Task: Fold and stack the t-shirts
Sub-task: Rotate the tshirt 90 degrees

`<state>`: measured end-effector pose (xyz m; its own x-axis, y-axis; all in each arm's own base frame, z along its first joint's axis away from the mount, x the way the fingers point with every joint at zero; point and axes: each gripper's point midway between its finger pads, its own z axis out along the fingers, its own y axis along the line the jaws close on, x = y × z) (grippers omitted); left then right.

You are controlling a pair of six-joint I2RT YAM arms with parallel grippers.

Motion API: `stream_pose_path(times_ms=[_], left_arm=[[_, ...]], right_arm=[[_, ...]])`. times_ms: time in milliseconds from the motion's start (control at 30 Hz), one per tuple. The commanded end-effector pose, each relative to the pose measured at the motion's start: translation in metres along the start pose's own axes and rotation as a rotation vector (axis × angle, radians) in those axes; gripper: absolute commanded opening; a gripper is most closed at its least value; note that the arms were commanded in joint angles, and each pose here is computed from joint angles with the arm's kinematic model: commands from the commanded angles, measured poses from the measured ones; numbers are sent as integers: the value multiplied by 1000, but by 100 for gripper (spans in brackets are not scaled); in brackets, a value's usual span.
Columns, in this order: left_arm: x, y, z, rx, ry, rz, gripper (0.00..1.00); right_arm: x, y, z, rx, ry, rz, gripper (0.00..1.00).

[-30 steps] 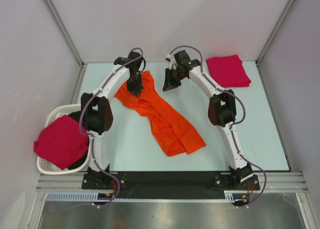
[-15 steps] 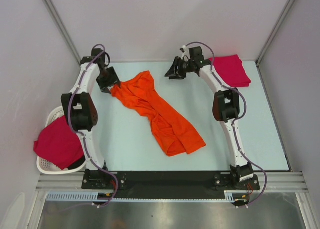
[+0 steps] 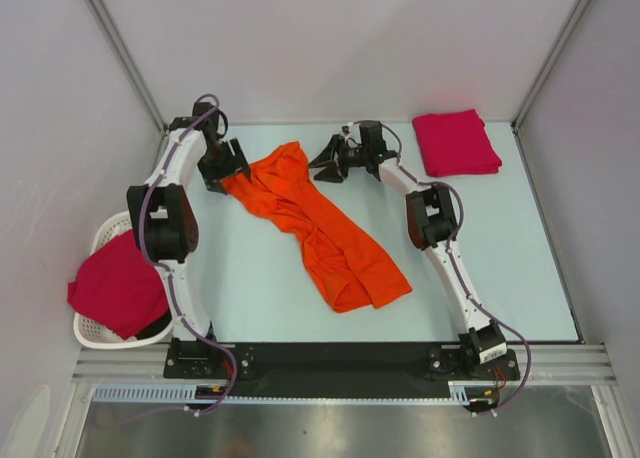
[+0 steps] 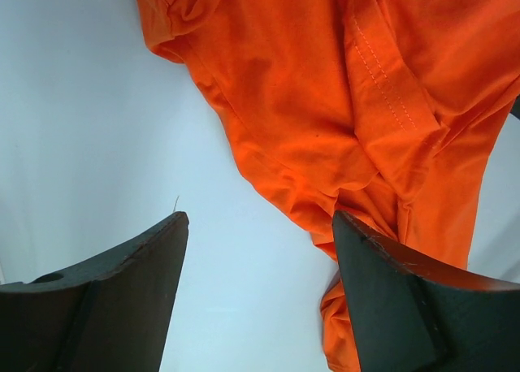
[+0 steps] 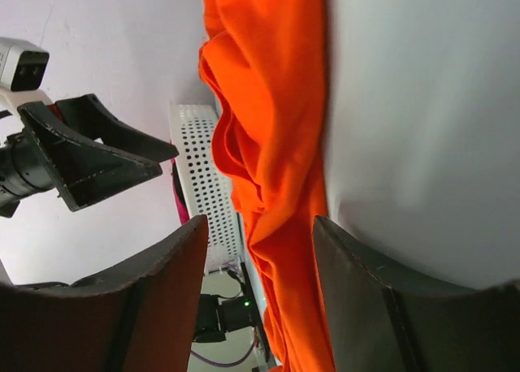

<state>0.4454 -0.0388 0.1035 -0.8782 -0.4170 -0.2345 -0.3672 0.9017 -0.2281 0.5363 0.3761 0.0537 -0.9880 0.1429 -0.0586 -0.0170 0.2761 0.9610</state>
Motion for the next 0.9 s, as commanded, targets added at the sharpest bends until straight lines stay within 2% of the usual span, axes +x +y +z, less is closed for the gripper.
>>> stream_pose_path(times_ms=[0,433,533,600,667,733,767,867], left_arm=[[-5,-10,-25,53,-53,23,78],[-2,-10,-43,65,-85,35,78],[-2,-13,-51,82,-95,36,78],[-3,-14,-56,85,-109,36,78],[-1,-12,-56,82,-107,42,78],[2,-10,-58,76,-106,43,78],[3,-9,-58,75,-108,46,78],[7,-7,-54,69,-93,48,78]], right_arm=[[15,35,17,-75,46,-48,60],[36,35,50,-54,63,-57,56],[40,28,53,-25,66,-58,48],[41,15,51,37,61,-56,32],[42,10,43,95,62,-62,24],[35,1,36,168,20,-148,4],[33,10,31,184,6,-175,1],[16,13,20,256,-70,-247,0]])
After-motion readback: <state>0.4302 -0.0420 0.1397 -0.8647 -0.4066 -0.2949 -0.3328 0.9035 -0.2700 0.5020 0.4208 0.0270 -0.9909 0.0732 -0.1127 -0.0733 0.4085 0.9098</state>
